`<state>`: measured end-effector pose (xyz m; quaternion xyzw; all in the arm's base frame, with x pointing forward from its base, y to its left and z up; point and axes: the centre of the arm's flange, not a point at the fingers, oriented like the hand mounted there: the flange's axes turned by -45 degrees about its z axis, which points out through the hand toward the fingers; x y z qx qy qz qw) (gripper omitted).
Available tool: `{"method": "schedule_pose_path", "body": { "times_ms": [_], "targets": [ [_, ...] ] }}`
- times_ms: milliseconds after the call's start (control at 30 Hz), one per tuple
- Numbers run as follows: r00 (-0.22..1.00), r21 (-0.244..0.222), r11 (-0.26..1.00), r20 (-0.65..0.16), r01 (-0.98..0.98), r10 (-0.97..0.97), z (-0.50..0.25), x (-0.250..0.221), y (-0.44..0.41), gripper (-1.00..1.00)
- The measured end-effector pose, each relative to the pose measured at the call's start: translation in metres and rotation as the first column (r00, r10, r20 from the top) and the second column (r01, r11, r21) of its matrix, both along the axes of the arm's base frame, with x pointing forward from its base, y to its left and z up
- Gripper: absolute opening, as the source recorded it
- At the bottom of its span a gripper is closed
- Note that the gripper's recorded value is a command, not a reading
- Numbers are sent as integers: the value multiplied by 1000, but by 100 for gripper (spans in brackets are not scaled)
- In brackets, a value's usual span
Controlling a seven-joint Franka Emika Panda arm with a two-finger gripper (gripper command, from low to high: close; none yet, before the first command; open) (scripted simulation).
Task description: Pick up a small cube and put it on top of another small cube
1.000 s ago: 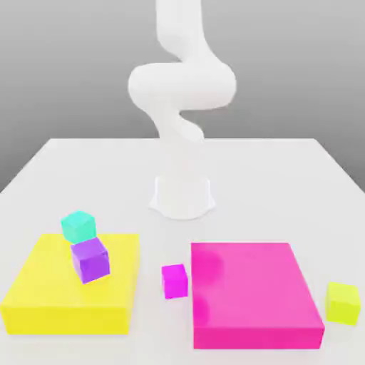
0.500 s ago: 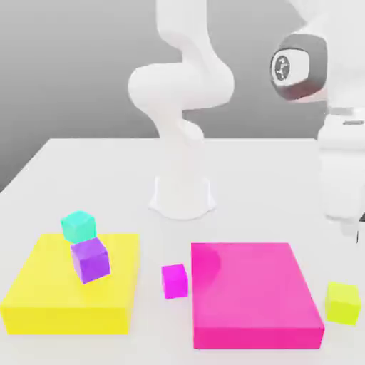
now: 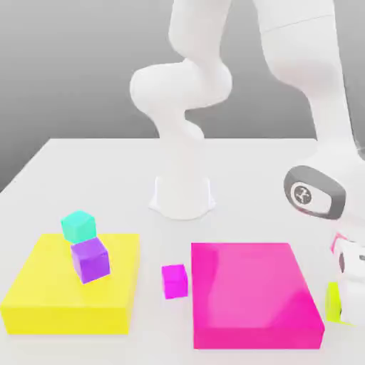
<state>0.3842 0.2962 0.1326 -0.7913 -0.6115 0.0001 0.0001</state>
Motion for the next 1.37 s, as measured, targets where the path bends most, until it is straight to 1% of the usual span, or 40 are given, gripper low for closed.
{"method": "schedule_pose_path", "body": {
  "times_ms": [100,267,367,467,567,667,767,900,1000,1033,1100,1233,1267,1367],
  "targets": [
    [1000,0,1000,0,0,0,1,0,0,-100],
    [1000,-3,1000,2,12,-12,57,2,-5,-100],
    [982,-34,982,27,188,-187,85,30,-74,-100],
    [920,-54,919,50,391,-388,107,48,-158,-100],
    [768,-65,765,73,640,-636,133,48,-271,-100],
    [637,-62,634,84,771,-767,153,26,-331,-100],
    [455,-50,452,81,890,-887,168,-8,-396,-100],
    [179,-26,178,54,984,-982,181,-69,-467,-100],
    [-31,-7,-31,17,999,-999,184,-120,-503,-100],
    [-78,-3,-78,7,997,-997,181,-132,-509,-100],
    [-112,1,-112,-2,994,-994,166,-139,-514,-100],
    [-123,1,-123,-3,992,-992,127,-142,-515,-100],
    [-124,0,-124,-2,992,-992,121,-143,-515,100],
    [-124,0,-124,-2,992,-992,121,-143,-515,100]
  ]
}}
